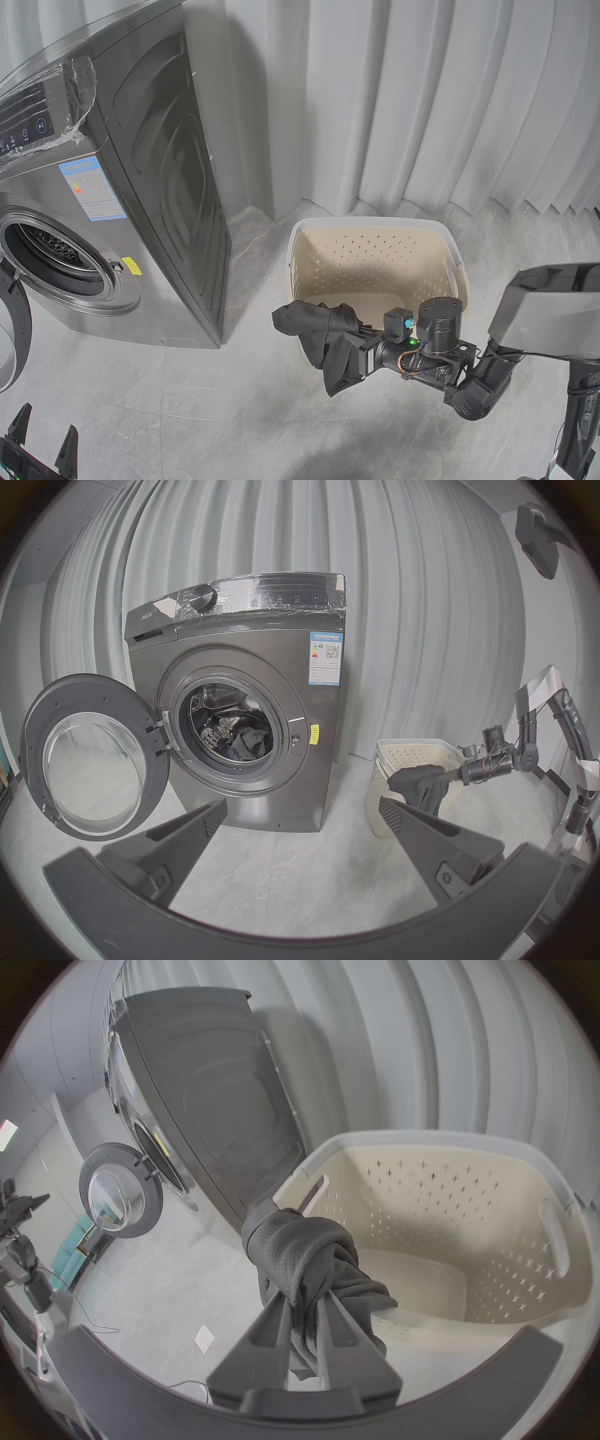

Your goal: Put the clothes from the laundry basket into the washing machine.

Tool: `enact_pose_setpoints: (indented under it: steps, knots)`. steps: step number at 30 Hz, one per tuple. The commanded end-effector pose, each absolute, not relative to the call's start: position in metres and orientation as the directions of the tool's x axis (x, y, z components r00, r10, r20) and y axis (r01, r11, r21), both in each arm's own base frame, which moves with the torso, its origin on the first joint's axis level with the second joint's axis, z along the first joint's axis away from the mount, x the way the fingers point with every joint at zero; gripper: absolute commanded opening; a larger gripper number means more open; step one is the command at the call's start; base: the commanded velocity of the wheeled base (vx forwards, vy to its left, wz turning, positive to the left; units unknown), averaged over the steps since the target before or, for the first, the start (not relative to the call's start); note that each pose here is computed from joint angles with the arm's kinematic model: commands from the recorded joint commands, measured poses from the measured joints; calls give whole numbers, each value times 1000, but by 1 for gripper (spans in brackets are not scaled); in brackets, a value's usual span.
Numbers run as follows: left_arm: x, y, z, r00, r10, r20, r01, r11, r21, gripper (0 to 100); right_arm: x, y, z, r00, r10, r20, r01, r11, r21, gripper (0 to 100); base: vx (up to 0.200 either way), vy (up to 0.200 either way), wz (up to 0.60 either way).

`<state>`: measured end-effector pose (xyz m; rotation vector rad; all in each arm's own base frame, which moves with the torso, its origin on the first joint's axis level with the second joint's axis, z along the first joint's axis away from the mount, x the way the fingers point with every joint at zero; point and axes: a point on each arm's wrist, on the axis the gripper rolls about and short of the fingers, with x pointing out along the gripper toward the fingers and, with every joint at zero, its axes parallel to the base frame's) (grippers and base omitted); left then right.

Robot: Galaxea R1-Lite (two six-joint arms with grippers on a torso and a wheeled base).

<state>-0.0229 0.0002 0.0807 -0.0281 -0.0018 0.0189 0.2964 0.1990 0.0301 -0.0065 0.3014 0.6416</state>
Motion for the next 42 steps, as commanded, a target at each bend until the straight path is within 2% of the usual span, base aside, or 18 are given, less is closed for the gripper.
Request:
enact_pose_setpoints:
  steps: [1,6,8,9,12,15,18,30,36,42]
  knots:
    - [-22,0,76,1000,21,-6,-22,999,-31,100,261,178,96,779,611,-143,-605,792,84,0,0,0,0]
    - [-22,0,76,1000,21,-6,-22,999,-34,100,230,159,141,789,614,-8,-611,786,94,0,0,0,0]
    - [-22,0,76,1000,21,-6,-22,999,-34,100,227,158,144,790,613,2,-610,786,96,0,0,0,0]
    - [-22,0,76,1000,20,-6,-20,999,-34,100,216,152,161,794,604,74,-608,787,102,0,0,0,0]
    - [-22,0,76,1000,20,-6,-20,999,-32,100,213,150,170,792,601,107,-610,787,96,0,0,0,0]
    - [-22,0,76,1000,21,-6,-22,999,-35,100,212,148,190,785,592,183,-613,785,89,0,0,0,0]
    - [-22,0,76,1000,21,-6,-22,999,-35,100,212,144,198,784,583,213,-609,789,85,0,0,0,0]
    - [-22,0,76,1000,11,-5,-11,999,-34,100,206,142,205,772,587,243,-619,782,77,0,-200,0,0]
    - [-22,0,76,1000,9,-6,-9,999,-34,100,200,144,208,755,605,252,-638,766,75,0,0,0,0]
    - [-22,0,76,1000,11,-6,-11,999,-34,100,200,147,207,748,612,256,-647,759,75,0,0,200,0]
